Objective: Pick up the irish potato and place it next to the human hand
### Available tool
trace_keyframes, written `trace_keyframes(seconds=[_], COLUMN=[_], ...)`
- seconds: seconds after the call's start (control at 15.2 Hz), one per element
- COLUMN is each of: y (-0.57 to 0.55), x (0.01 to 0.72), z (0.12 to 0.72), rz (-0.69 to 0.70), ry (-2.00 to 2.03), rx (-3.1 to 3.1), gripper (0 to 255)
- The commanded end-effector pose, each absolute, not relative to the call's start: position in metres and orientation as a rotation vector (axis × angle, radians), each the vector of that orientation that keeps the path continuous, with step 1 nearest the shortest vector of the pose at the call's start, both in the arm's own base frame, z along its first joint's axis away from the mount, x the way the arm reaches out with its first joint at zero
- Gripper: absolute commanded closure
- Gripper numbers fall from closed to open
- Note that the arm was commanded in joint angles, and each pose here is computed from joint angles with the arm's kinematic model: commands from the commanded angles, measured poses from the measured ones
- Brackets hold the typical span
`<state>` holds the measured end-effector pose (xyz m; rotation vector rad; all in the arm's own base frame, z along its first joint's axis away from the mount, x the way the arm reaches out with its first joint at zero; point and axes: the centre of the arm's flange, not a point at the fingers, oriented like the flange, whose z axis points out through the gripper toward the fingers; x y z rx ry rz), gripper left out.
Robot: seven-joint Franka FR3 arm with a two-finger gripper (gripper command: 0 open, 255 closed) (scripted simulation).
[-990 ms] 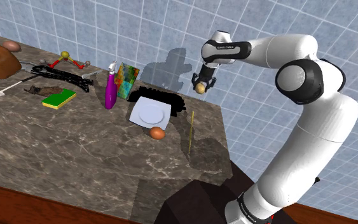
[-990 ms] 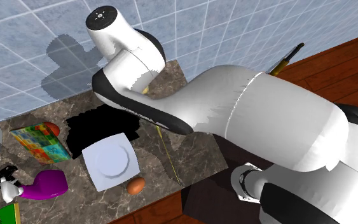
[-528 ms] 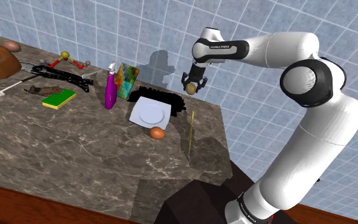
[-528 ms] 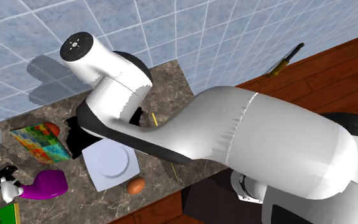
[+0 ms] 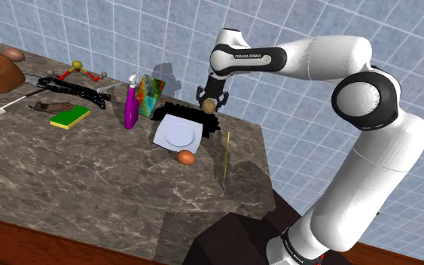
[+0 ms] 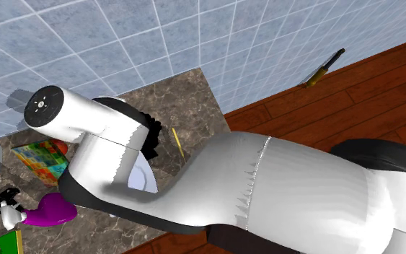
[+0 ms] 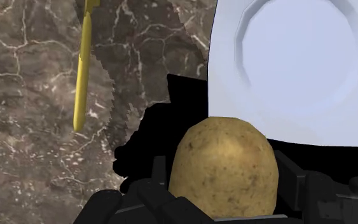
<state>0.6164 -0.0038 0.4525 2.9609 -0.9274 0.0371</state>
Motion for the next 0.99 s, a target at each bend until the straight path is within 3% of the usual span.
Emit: trace_keyframes(seconds=[0.0, 0.92], y=[0.023, 0.207], x=[0.619, 0.639], z=[0.45, 0.445], rz=[0.037, 0.037], ry=[-0.93, -0.93], rx=[2.96, 2.96], gripper=[255, 255])
